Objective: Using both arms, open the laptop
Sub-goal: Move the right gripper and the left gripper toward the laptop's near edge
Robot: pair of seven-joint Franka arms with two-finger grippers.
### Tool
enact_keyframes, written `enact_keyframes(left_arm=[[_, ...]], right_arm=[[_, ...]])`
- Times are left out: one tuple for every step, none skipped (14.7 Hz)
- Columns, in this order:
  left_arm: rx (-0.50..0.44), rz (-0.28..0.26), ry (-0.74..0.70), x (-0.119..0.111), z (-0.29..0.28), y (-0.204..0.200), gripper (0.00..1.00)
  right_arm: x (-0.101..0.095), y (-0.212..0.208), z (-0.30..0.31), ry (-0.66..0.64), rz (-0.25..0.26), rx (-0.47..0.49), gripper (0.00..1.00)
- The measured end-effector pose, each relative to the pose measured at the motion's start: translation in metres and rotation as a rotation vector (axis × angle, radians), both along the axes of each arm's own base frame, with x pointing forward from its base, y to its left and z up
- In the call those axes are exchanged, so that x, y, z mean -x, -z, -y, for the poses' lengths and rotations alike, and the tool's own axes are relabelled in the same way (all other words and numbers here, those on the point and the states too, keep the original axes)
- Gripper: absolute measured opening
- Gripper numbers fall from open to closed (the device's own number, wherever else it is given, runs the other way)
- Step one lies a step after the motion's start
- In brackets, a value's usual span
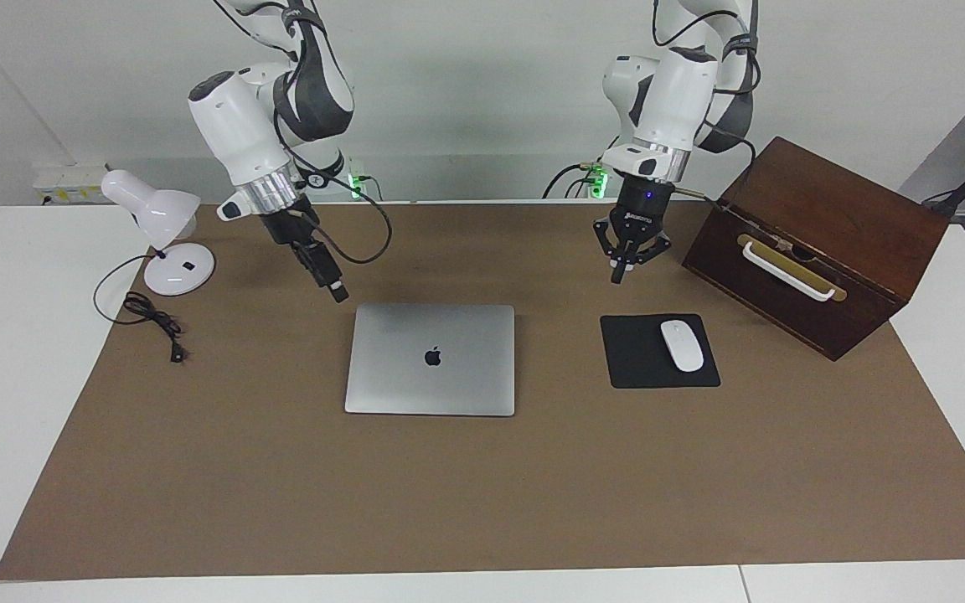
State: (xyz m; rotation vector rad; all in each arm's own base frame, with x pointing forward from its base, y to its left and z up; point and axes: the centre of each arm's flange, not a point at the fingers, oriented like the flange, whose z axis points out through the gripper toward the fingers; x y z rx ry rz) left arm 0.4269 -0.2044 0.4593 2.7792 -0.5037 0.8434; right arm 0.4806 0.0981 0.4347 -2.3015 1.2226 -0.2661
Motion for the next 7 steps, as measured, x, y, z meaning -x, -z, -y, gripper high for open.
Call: enact_keyframes(left_arm=[[0.011, 0.013, 0.003, 0.006, 0.004, 0.008, 0.01], [0.021, 0.032, 0.007, 0.012, 0.006, 0.016, 0.01], [0.032, 0.055, 0.012, 0.018, 0.006, 0.026, 0.01], [0.041, 0.079, 0.018, 0.024, 0.008, 0.038, 0.01], [0.048, 0.100, 0.028, 0.029, 0.011, 0.051, 0.01], [0.054, 0.117, 0.039, 0.033, 0.016, 0.065, 0.01], [0.057, 0.131, 0.049, 0.036, 0.021, 0.078, 0.01]], right_arm=[[0.006, 0.008, -0.007, 0.018, 0.006, -0.022, 1.00], [0.012, 0.015, -0.016, 0.036, 0.012, -0.044, 1.00], [0.018, 0.021, -0.025, 0.054, 0.019, -0.066, 1.00], [0.025, 0.027, -0.033, 0.070, 0.025, -0.083, 1.00], [0.031, 0.033, -0.040, 0.084, 0.026, -0.097, 1.00], [0.037, 0.038, -0.045, 0.095, 0.021, -0.108, 1.00], [0.041, 0.042, -0.047, 0.103, 0.015, -0.115, 1.00]])
